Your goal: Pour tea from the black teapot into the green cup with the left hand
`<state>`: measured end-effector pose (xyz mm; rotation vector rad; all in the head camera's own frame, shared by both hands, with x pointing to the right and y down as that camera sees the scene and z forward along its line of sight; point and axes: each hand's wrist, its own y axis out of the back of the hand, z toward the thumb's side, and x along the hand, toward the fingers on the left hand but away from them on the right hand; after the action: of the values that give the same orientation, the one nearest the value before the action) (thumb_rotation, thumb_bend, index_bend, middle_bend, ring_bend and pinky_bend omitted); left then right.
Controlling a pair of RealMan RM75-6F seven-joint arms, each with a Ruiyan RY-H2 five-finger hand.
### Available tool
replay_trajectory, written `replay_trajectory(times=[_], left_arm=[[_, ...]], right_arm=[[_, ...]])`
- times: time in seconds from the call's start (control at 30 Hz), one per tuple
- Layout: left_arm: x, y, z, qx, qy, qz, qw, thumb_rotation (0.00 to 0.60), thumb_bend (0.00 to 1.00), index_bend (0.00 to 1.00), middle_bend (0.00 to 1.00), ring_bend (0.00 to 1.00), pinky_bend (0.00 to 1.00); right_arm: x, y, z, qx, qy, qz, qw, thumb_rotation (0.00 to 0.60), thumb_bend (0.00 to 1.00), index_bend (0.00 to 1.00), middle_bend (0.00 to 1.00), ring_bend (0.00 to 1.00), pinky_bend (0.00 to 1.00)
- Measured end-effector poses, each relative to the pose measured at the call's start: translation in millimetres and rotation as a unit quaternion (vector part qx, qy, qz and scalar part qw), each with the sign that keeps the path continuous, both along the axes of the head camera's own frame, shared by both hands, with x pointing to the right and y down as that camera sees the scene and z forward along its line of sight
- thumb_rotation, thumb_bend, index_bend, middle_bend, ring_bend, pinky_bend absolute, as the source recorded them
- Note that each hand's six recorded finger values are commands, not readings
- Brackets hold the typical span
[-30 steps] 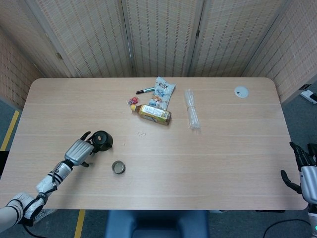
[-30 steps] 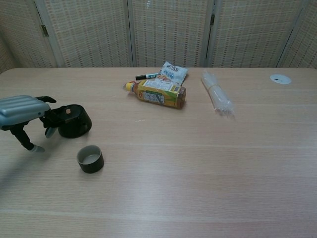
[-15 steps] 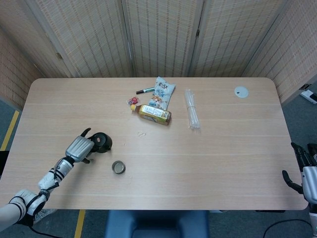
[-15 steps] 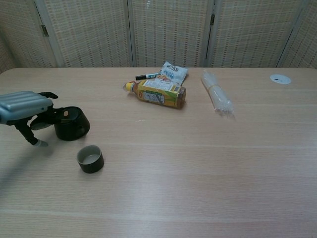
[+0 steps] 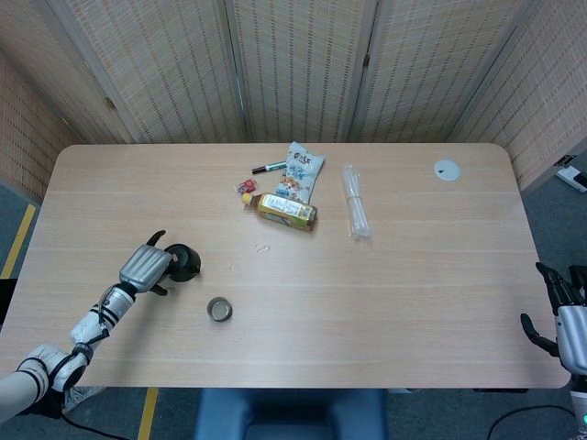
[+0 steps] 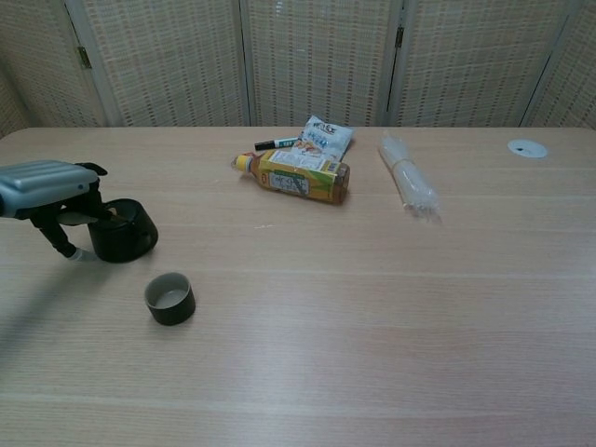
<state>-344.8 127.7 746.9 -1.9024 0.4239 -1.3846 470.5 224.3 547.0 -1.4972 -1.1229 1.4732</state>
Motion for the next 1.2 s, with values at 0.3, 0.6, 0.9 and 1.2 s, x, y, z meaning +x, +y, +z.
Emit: replay_trajectory(times=[0.3,0.6,0.9,1.2], left_arm=[[0.9,-8.2,-5.5,0.001,0.018,-0.016,0.9997,0.600,0.20,1.00,1.00,0.87,0.06],[-0.9,-20.9,-17.8,0.022,0.025,-0.017,0.9993,0.600,0.20,1.00,1.00,0.87,0.07],[-10.0,-27.1,-27.0,0.029,0.013,-0.019,0.9993,0.600,0.15,1.00,1.00,0.87,0.07],[-10.4,-28.7,-34.7,0.034,0.000,-0.023,0.9992,0.600,0.06,1.00,1.00,0.86,0.05]], right_arm=[[-2.6,-3.1,1.7,-0.001,0.001,0.000,1.0000,0.600,0.38,0.08,0.19,0.26,0.00],[-7.8,-7.3,-0.2,0.002,-0.001,-0.008,1.0000,0.600,0.38,0.08,0.19,0.26,0.00],[-6.8,-6.0,2.0,0.000,-0.006,-0.007,1.0000,0.600,0.38,0.08,0.19,0.26,0.00],[-3.7,-7.5,1.5,0.004,-0.009,-0.005,0.9999,0.600,0.38,0.08,0.19,0.26,0.00]])
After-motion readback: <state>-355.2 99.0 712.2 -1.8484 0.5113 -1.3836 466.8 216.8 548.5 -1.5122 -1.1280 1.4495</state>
